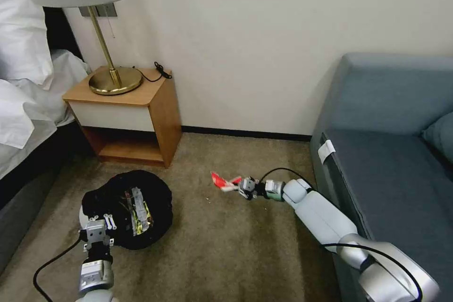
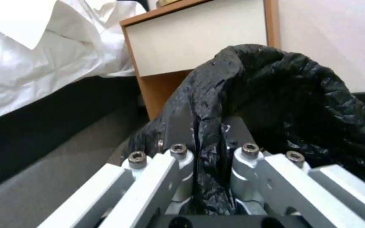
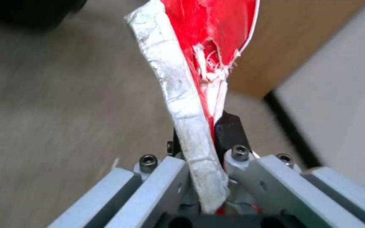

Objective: Pick up the trash bin, then pick up the garbage on the floor and place it into the trash bin.

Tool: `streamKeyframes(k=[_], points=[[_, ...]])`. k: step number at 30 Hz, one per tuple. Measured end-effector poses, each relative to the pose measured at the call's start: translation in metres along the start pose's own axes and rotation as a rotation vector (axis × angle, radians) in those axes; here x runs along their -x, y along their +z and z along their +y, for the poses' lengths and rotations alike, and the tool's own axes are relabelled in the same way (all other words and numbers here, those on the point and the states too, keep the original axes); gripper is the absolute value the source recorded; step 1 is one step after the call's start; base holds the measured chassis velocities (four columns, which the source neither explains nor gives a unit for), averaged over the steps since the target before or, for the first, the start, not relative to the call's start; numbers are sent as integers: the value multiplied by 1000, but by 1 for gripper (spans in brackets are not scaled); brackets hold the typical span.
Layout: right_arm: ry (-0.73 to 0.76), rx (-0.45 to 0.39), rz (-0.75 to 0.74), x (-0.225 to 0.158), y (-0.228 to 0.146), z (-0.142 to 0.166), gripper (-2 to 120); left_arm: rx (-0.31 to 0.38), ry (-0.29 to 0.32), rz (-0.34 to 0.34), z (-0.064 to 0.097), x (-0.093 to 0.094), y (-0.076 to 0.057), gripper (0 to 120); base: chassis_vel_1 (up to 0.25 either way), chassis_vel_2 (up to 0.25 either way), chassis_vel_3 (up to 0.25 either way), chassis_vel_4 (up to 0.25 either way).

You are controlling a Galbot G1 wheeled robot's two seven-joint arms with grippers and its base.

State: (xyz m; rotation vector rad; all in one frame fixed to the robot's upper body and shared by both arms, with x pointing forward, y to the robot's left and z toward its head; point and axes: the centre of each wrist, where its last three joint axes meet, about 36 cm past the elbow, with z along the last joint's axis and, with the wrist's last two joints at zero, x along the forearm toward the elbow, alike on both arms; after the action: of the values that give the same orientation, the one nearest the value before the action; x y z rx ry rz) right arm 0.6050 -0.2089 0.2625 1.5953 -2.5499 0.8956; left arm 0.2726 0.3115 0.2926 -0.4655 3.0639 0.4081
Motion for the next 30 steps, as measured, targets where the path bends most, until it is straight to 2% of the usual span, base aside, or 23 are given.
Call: streamKeyframes(k=[3,5,8,9,10,11,12,13,14,15,16,19,21,23,24,26,30], points=[[43,15,-49,12,-18,7,0,-1,6,-4,-3,0,-2,6,0,0,0,0],[73,41,-112,27,-50,22,0,-3,12,-7,-8,0,-4,6,0,0,0,0],[77,75,-142,34,-66,34,0,-6,15,-10,-10,0,-6,6,0,0,0,0],[74,131,-182,41,-82,50,0,-11,20,-12,-13,0,-9,6,0,0,0,0],[74,131,-182,41,-82,50,0,-11,20,-12,-13,0,-9,6,0,0,0,0],[77,186,-211,46,-91,61,0,-15,23,-11,-15,-1,-10,6,0,0,0,0],[75,283,-255,52,-105,79,0,-21,28,-11,-18,-1,-12,6,0,0,0,0],[75,283,-255,52,-105,79,0,-21,28,-11,-18,-1,-12,6,0,0,0,0],[55,379,-297,59,-121,100,0,-23,31,-12,-19,-1,-13,6,0,0,0,0],[36,425,-320,63,-131,112,0,-24,32,-14,-20,-1,-14,6,0,0,0,0],[36,425,-320,63,-131,112,0,-24,32,-14,-20,-1,-14,6,0,0,0,0],[-36,529,-380,73,-161,146,0,-24,35,-19,-21,-1,-18,6,0,0,0,0],[-54,549,-389,74,-166,153,0,-25,35,-21,-21,-1,-19,6,0,0,0,0],[-103,627,-412,76,-181,172,0,-30,37,-26,-22,-1,-23,6,0,0,0,0],[-103,627,-412,76,-181,172,0,-30,37,-26,-22,-1,-23,6,0,0,0,0],[-132,681,-418,76,-187,185,0,-55,43,-21,-26,-3,-30,6,0,0,0,0],[-163,688,-407,80,-180,199,0,-81,54,-15,-32,-6,-38,6,0,0,0,0]])
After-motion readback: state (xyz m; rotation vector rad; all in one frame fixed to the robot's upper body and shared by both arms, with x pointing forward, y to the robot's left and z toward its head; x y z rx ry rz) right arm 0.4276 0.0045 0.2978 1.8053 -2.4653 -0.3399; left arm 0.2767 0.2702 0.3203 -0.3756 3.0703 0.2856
